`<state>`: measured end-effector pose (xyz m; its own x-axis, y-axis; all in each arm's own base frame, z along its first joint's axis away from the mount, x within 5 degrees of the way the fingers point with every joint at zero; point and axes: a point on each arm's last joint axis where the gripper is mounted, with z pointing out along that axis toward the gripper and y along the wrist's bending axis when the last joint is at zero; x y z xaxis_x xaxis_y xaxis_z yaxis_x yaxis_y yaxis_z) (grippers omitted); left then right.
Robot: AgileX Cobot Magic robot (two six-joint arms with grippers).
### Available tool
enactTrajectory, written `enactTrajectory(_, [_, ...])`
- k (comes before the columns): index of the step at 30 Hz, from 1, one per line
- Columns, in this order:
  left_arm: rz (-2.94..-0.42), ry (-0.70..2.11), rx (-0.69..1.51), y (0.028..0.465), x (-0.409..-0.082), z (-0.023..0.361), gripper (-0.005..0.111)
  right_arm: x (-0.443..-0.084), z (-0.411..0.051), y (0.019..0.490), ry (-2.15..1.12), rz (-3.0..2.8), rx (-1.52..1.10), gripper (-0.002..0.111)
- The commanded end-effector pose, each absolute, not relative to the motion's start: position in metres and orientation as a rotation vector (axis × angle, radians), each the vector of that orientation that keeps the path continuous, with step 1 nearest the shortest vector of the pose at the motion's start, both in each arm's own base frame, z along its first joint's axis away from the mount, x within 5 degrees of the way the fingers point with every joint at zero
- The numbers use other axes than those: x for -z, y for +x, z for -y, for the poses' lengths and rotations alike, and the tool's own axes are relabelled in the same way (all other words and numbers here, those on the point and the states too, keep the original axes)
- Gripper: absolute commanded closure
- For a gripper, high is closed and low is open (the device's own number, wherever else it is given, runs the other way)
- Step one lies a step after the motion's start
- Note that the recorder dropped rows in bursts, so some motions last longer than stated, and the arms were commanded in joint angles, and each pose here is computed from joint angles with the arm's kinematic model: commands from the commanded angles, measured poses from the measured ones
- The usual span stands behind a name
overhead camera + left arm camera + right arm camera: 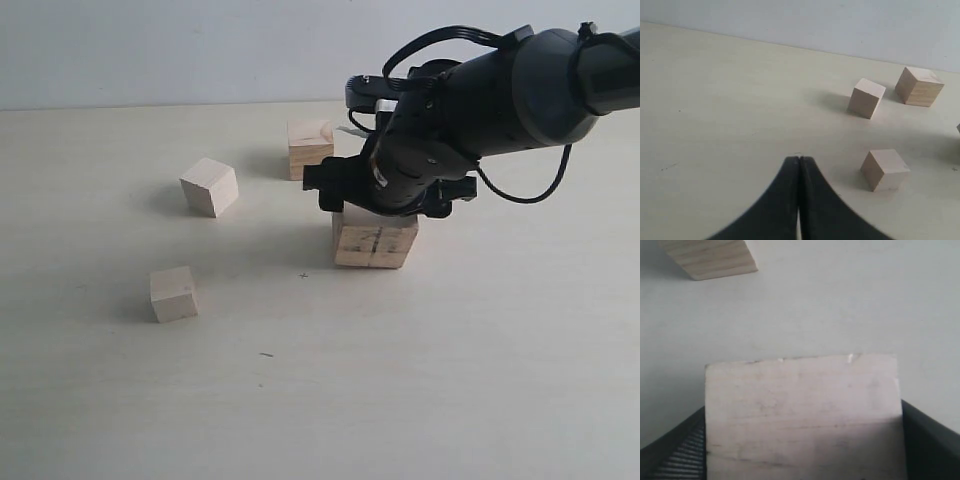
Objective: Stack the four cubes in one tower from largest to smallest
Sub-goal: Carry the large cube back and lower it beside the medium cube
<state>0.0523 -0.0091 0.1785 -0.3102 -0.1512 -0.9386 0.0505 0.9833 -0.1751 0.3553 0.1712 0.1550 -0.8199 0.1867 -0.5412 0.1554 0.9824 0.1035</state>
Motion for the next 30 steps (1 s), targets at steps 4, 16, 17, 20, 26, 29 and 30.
enactTrajectory(4, [-1.87,-0.069,0.202,0.052,-0.1787,0.0092,0.107,-0.1619,-0.172,0.3575,0.207,-2.519,-0.081,0.034])
enactTrajectory(16, [-1.87,-0.069,0.202,0.052,-0.1787,0.0092,0.107,-0.1619,-0.1718,0.3575,0.204,-2.519,-0.075,0.034])
enactTrajectory(17, [-1.87,-0.069,0.202,0.052,-0.1787,0.0092,0.107,-0.1619,-0.172,0.3575,0.211,-2.519,-0.081,0.034])
enactTrajectory(20, [-1.87,-0.069,0.202,0.052,-0.1787,0.0092,0.107,-0.1619,-0.1718,0.3574,0.207,-2.52,-0.077,0.034])
enactTrajectory(26, [-1.87,-0.069,0.202,0.052,-0.1787,0.0092,0.107,-0.1622,-0.1726,0.3578,0.2,-2.515,-0.087,0.02])
enactTrajectory(29, [-1.87,-0.069,0.202,0.052,-0.1787,0.0092,0.107,-0.1615,-0.1726,0.3579,0.197,-2.516,-0.084,0.004])
enactTrajectory(30, [-1.87,-0.069,0.202,0.052,-0.1787,0.0092,0.107,-0.1615,-0.1726,0.3579,0.197,-2.516,-0.084,0.003])
